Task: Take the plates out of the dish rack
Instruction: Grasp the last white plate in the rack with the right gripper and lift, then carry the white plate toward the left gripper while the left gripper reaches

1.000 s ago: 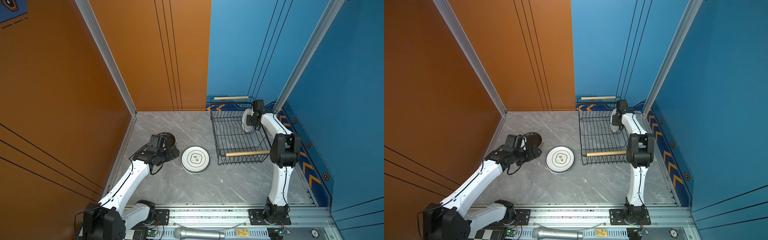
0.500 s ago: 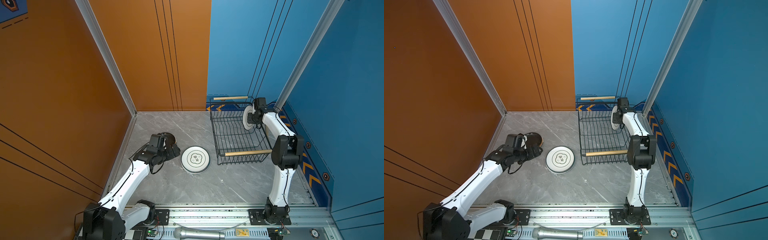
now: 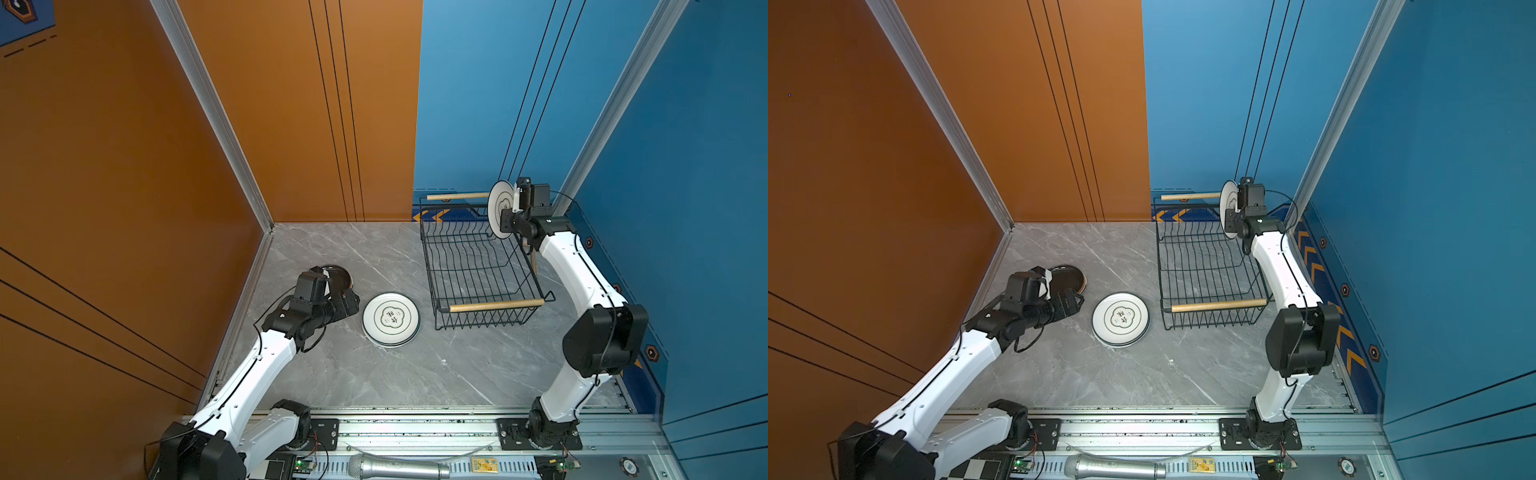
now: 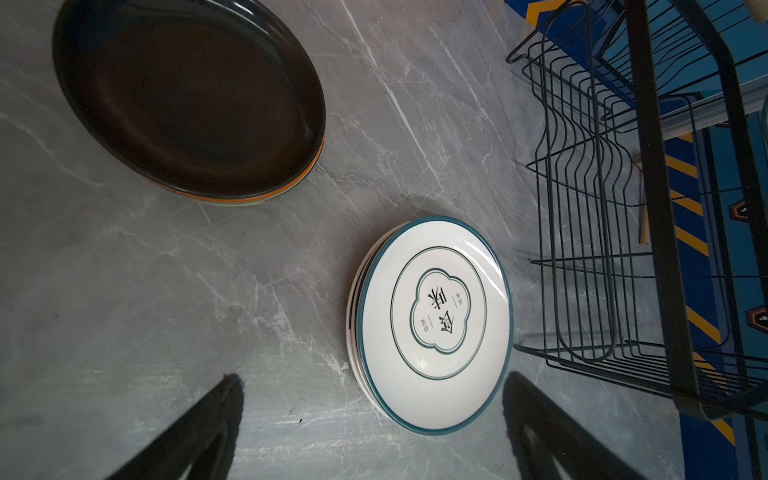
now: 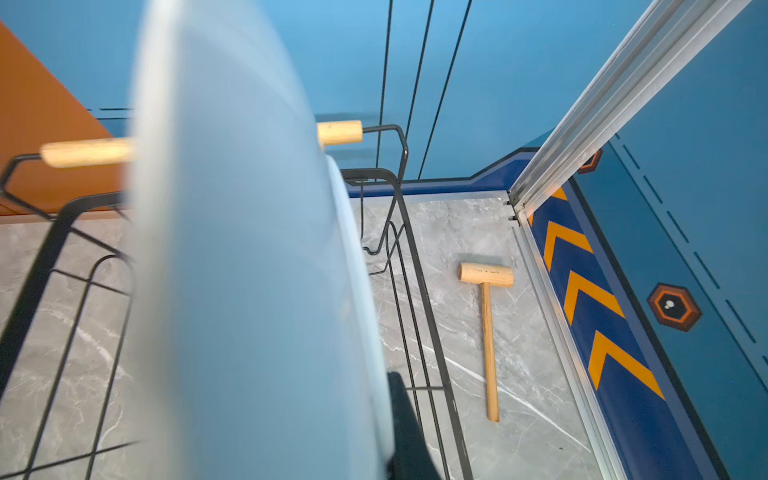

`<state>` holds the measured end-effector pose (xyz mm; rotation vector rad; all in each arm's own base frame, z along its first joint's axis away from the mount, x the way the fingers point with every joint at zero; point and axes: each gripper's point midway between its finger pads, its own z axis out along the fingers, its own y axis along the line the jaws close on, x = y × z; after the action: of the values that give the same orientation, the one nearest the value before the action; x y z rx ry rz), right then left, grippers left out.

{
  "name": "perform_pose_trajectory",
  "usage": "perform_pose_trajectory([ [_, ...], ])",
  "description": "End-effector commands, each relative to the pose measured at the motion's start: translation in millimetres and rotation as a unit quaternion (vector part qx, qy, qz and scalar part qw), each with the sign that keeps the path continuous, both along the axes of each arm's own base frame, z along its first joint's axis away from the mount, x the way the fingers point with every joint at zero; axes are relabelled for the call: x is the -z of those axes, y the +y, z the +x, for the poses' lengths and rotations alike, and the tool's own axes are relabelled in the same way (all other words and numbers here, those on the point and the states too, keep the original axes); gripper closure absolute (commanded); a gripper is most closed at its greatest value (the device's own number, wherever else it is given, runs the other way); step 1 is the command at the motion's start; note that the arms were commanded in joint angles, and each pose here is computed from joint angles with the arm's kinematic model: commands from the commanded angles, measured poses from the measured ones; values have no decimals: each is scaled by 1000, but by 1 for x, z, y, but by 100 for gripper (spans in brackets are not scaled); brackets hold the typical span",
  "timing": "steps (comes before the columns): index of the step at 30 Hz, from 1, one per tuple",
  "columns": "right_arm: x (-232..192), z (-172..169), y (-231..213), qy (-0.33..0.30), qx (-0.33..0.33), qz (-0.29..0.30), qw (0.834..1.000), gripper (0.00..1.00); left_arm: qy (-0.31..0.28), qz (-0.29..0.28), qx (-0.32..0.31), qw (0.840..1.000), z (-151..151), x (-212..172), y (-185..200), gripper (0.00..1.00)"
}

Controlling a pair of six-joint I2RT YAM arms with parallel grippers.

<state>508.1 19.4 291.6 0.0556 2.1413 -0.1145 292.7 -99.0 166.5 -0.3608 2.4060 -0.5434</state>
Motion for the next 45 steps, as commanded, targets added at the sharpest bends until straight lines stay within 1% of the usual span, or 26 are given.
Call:
perform_pose_trajectory([
  [1, -79, -14, 22, -152, -28, 6, 988, 100, 3, 10, -14, 1000, 1, 4, 10, 2],
  [3, -94, -31, 36, -191, -47, 25, 980, 100, 16, -1, -11, 1000, 3, 8, 8, 2],
  [7, -106, -60, 58, -236, -74, 75, 966, 100, 19, -11, 6, 1000, 9, 7, -1, 2],
  [10, -100, -80, 74, -240, -93, 137, 956, 100, 2, -24, 14, 1000, 14, -3, -8, 2],
  [13, -86, -96, 89, -222, -108, 209, 946, 100, -25, -43, 25, 998, 19, -19, -16, 2],
  [16, -73, -112, 104, -191, -123, 286, 931, 100, -46, -59, 39, 996, 22, -32, -25, 2],
  [18, -65, -120, 114, -164, -131, 345, 915, 100, -62, -76, 57, 994, 23, -41, -35, 2],
  [20, -59, -127, 127, -135, -145, 391, 899, 100, -78, -95, 79, 989, 24, -51, -47, 1],
  [24, -43, -135, 150, -51, -149, 459, 874, 100, -104, -130, 111, 980, 26, -70, -67, 2],
  [25, -38, -135, 154, -32, -149, 472, 868, 100, -123, -139, 115, 976, 29, -80, -71, 2],
  [27, -30, -137, 167, 8, -155, 502, 851, 100, -136, -151, 123, 971, 31, -89, -78, 3],
  [29, -23, -139, 180, 41, -164, 520, 837, 100, -141, -164, 131, 967, 32, -94, -84, 4],
  [33, -13, -142, 211, 86, -192, 535, 818, 100, -158, -197, 142, 957, 35, -106, -94, 6],
  [36, -10, -145, 232, 108, -214, 542, 805, 100, -163, -214, 148, 952, 38, -111, -99, 8],
  [40, -9, -150, 258, 138, -244, 565, 776, 100, -163, -228, 150, 948, 43, -112, -104, 9],
  [44, -6, -156, 279, 162, -269, 577, 754, 100, -163, -245, 155, 943, 48, -113, -109, 11],
  [45, -5, -158, 283, 167, -273, 579, 750, 100, -162, -248, 154, 943, 50, -112, -109, 11],
])
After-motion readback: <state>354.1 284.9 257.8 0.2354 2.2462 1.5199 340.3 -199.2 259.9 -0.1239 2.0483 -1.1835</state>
